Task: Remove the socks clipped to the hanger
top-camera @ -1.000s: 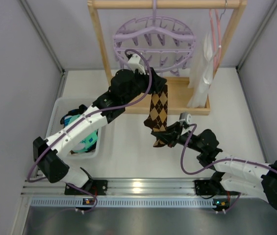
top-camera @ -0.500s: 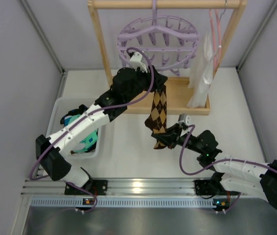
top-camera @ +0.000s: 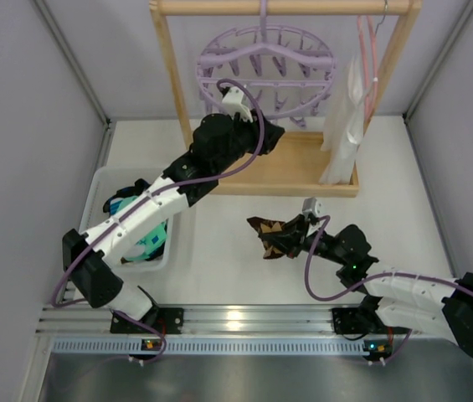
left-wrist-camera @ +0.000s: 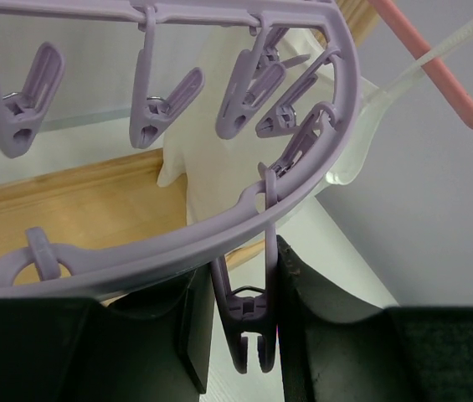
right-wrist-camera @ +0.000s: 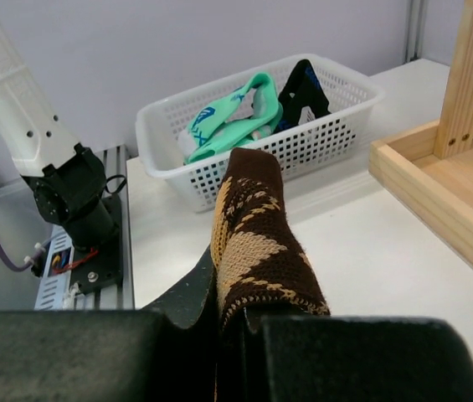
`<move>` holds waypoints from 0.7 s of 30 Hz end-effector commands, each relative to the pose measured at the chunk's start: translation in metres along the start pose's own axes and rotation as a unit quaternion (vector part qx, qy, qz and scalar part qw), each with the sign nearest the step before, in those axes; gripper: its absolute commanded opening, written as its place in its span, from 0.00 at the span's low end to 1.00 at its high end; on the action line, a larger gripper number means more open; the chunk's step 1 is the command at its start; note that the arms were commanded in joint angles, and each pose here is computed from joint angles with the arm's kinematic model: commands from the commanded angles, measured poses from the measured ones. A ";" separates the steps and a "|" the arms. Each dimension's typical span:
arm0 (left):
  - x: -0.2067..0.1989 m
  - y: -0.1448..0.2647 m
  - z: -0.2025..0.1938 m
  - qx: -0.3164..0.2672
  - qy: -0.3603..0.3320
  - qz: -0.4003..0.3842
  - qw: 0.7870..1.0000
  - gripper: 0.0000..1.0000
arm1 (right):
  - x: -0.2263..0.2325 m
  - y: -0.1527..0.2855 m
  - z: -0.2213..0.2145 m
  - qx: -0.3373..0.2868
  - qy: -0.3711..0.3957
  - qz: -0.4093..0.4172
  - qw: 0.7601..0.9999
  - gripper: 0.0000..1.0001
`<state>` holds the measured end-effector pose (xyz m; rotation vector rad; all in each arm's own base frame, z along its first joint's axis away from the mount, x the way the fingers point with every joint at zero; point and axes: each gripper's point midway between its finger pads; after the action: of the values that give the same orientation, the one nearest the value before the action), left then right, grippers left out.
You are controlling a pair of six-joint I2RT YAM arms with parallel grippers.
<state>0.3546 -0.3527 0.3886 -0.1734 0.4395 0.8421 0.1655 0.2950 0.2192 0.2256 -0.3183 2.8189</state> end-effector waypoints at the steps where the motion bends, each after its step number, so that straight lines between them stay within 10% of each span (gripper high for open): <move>1: -0.014 -0.001 0.029 -0.044 -0.001 -0.026 0.999 0.31 | 0.009 0.002 0.006 -0.018 0.004 0.014 1.000 0.00; 10: 0.013 0.040 0.005 -0.032 -0.008 0.016 0.999 0.88 | -0.002 0.015 -0.014 0.010 -0.021 -0.030 0.999 0.00; 21: 0.123 0.172 -0.031 0.041 -0.045 0.303 0.951 0.98 | -0.013 -0.017 -0.012 0.078 -0.028 -0.044 0.996 0.00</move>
<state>0.2990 -0.2294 0.3298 -0.0269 0.4566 1.1703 0.1774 0.2953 0.1904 0.3738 -0.1151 2.7312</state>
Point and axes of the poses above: each gripper's point midway between its finger pads, its own y axis back along the fingers, its own x axis along the line the jaws close on, z = x × y
